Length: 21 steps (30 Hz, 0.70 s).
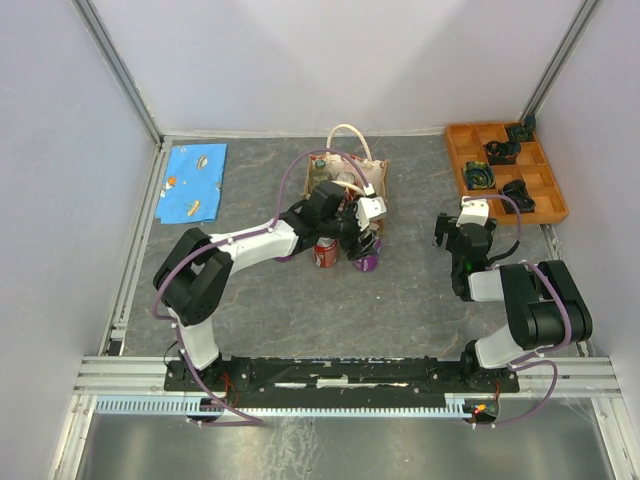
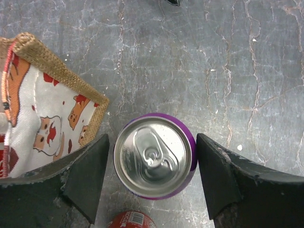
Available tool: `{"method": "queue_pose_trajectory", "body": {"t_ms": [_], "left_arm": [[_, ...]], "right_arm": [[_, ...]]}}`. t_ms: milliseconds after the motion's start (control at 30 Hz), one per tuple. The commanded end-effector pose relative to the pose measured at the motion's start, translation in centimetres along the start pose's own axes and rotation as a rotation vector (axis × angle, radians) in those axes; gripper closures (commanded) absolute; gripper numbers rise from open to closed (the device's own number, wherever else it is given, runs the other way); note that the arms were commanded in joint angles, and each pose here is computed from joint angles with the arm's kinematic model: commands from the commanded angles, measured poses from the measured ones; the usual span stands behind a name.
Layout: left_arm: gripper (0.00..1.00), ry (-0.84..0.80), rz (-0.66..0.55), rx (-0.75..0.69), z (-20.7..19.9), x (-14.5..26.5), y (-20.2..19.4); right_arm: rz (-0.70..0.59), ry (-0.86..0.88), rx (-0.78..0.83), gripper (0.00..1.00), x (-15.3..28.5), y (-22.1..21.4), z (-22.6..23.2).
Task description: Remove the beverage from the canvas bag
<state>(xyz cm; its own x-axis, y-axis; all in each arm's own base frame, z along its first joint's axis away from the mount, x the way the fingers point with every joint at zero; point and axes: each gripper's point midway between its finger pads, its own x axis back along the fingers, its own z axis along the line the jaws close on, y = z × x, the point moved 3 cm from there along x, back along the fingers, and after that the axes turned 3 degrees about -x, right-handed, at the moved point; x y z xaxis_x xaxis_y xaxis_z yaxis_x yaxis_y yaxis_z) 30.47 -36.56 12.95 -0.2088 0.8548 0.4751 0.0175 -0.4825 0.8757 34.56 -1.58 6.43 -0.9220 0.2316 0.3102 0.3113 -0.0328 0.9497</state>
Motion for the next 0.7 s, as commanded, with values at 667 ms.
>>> {"method": "queue_pose_trajectory", "body": {"t_ms": [667], "left_arm": [[0.01, 0.142, -0.382, -0.282, 0.7, 11.8, 19.4]], "right_arm": [[-0.057, -0.006, -0.025, 0.01, -0.3, 1.8, 0.0]]}}
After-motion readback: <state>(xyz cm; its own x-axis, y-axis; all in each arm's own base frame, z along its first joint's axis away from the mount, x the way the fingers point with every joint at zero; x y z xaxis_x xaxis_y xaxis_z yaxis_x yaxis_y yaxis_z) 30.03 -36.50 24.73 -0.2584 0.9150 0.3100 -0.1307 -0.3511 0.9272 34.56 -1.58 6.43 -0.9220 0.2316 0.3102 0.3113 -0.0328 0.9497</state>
